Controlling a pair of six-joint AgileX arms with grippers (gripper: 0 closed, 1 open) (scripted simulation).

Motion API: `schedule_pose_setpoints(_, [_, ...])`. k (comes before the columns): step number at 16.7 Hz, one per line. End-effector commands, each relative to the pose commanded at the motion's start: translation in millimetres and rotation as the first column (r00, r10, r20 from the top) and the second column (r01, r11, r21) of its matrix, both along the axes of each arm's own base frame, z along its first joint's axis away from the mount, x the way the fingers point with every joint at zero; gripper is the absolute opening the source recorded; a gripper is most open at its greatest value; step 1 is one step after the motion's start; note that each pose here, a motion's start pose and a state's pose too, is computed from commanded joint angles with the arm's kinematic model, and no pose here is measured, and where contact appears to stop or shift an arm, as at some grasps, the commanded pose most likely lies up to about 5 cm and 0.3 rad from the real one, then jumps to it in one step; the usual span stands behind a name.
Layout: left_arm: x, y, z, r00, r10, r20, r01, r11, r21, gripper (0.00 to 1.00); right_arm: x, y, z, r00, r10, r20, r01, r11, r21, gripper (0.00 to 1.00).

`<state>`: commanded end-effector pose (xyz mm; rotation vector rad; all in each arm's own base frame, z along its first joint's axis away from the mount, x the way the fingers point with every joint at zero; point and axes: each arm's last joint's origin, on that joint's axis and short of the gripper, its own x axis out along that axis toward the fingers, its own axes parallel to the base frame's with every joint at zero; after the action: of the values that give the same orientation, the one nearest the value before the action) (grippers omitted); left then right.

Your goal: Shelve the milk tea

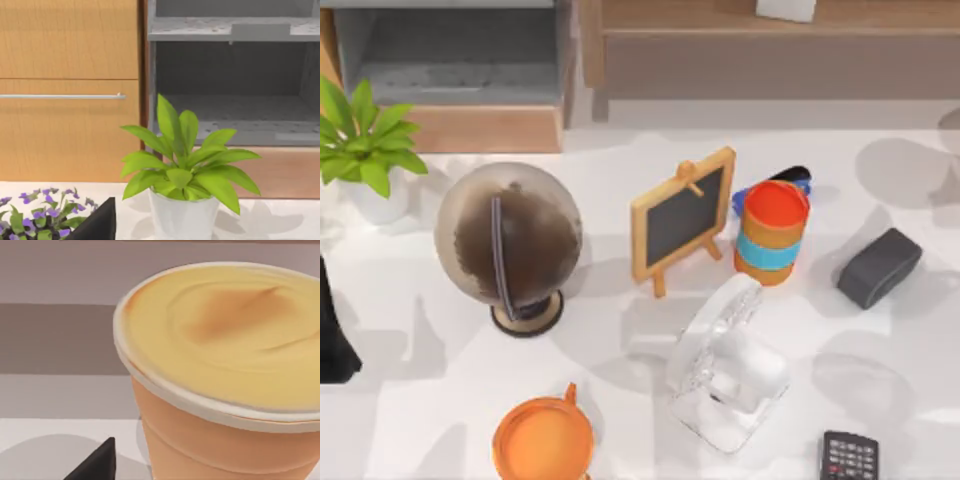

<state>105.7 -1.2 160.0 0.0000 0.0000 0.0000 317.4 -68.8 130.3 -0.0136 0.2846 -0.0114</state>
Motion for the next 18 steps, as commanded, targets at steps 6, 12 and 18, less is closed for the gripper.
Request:
schedule_pose_setpoints(6, [0.0,0.0,0.0,1.000,0.000,0.000,0.000,1.000,0.000,1.00,48.1,1.3,-21.2,1.000,-0.001,-0.011,0.001,1.000,0.003,1.00])
schedule_pose_setpoints(12, [0.0,0.0,0.0,1.000,0.000,0.000,0.000,1.000,0.000,1.00,56.0,1.4,-28.1,1.000,-0.007,-0.015,0.007,1.000,0.004,1.00])
schedule_pose_setpoints(18, [0.0,0.0,0.0,1.000,0.000,0.000,0.000,1.000,0.000,1.00,56.0,1.4,-28.1,1.000,-0.007,-0.015,0.007,1.000,0.004,0.55])
